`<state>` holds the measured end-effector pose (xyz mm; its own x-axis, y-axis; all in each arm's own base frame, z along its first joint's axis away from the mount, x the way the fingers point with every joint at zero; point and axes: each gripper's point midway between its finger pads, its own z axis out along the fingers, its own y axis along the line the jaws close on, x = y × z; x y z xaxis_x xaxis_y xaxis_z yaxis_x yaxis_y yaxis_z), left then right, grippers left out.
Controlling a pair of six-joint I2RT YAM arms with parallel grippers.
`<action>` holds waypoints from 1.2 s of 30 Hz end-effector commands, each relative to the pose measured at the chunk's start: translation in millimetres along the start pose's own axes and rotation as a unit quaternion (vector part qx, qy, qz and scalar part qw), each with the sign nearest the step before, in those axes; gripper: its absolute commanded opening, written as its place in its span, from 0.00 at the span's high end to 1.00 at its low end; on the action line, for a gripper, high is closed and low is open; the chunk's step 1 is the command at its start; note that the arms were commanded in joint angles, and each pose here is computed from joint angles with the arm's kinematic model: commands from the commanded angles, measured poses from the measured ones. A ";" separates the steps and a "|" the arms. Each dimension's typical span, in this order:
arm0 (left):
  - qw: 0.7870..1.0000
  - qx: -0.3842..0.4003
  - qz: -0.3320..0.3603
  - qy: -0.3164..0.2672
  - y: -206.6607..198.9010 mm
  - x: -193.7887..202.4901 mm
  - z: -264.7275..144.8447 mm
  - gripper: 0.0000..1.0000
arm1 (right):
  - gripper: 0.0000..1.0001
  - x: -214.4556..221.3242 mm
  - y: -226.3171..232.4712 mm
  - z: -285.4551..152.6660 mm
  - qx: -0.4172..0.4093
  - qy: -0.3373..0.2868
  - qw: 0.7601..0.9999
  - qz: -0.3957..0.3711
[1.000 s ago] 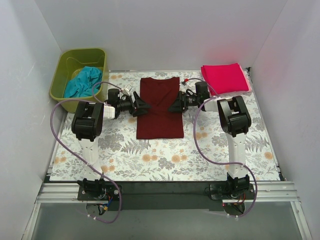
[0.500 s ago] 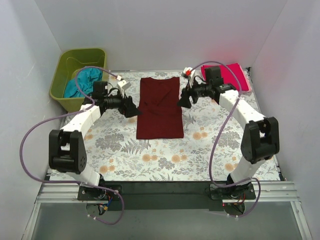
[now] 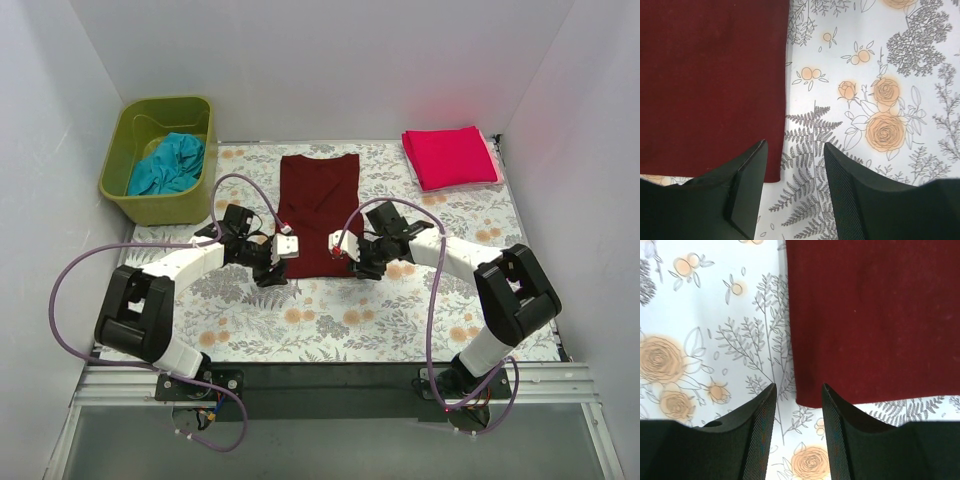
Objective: Fold and stack the t-shirts
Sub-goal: Fold the tshirt
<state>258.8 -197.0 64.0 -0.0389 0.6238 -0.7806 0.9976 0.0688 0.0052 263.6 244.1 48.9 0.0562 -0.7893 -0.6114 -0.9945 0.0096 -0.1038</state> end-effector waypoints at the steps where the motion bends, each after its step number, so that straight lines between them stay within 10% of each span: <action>1: 0.999 -0.015 0.052 0.003 13.6 -1.1 3.4 0.52 | 0.53 -6.0 -21.4 0.2 0.042 -0.004 0.998 -0.051; 19: 0.996 -0.014 0.046 0.077 15.9 44.6 28.3 0.54 | 0.55 3.4 -3.6 7.8 0.025 -0.001 0.997 -0.069; 36: 0.993 0.016 0.010 0.115 6.2 58.7 27.6 0.88 | 0.63 40.8 6.9 34.9 -0.006 0.041 0.997 -0.068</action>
<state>285.7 -195.2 19.1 0.0428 0.7337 -0.6782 0.9953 0.0275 0.0925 268.7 245.6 23.8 0.2023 -0.7921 -0.5759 -0.9728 -0.0947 -0.2115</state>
